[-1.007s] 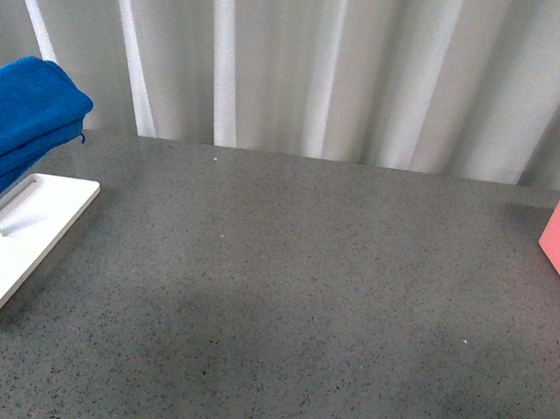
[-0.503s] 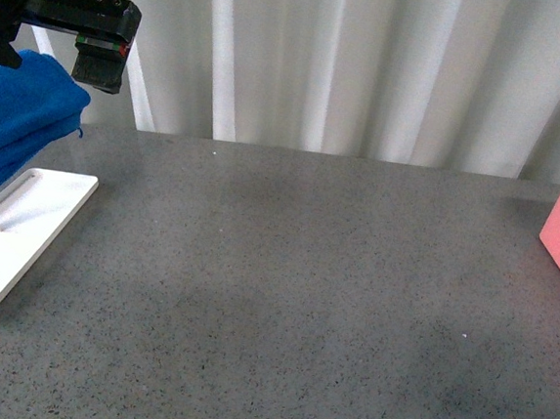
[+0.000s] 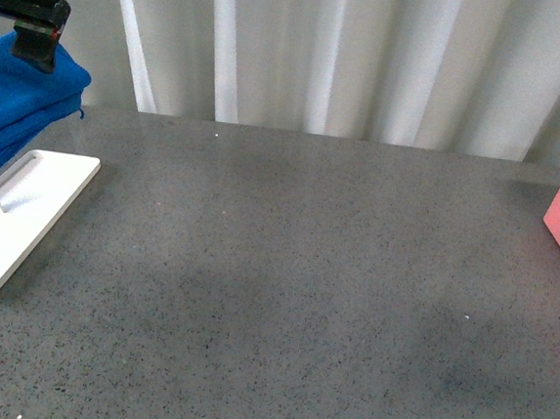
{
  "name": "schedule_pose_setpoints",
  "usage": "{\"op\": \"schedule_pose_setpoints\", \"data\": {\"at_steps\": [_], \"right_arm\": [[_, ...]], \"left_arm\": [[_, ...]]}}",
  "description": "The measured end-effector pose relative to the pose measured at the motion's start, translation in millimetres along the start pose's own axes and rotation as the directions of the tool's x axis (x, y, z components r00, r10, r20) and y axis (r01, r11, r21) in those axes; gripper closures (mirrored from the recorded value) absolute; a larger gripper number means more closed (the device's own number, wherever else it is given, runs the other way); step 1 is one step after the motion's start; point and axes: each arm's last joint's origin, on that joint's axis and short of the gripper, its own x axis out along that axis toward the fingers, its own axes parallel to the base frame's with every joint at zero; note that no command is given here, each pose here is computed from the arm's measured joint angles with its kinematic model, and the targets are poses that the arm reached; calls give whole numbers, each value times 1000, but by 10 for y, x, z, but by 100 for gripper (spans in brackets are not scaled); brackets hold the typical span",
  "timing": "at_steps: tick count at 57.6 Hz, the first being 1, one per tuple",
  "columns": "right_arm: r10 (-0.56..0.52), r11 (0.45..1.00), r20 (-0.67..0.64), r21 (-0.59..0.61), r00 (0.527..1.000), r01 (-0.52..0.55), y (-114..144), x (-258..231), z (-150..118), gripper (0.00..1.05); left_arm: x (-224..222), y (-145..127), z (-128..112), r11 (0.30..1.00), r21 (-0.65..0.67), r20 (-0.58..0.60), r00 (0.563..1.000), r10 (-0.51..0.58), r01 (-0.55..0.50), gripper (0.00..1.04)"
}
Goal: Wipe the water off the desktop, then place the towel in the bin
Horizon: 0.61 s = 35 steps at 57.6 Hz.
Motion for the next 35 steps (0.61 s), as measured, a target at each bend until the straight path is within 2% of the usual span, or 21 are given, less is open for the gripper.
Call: {"op": "schedule_pose_setpoints", "data": {"at_steps": [14, 35], "right_arm": [[0, 1000, 0, 0, 1000, 0, 0, 0, 0, 7], [0, 1000, 0, 0, 1000, 0, 0, 0, 0, 7]], "left_arm": [[200, 115, -77, 1000, 23, -3, 1000, -3, 3, 7], [303, 124, -101, 998, 67, 13, 1000, -4, 3, 7]]}}
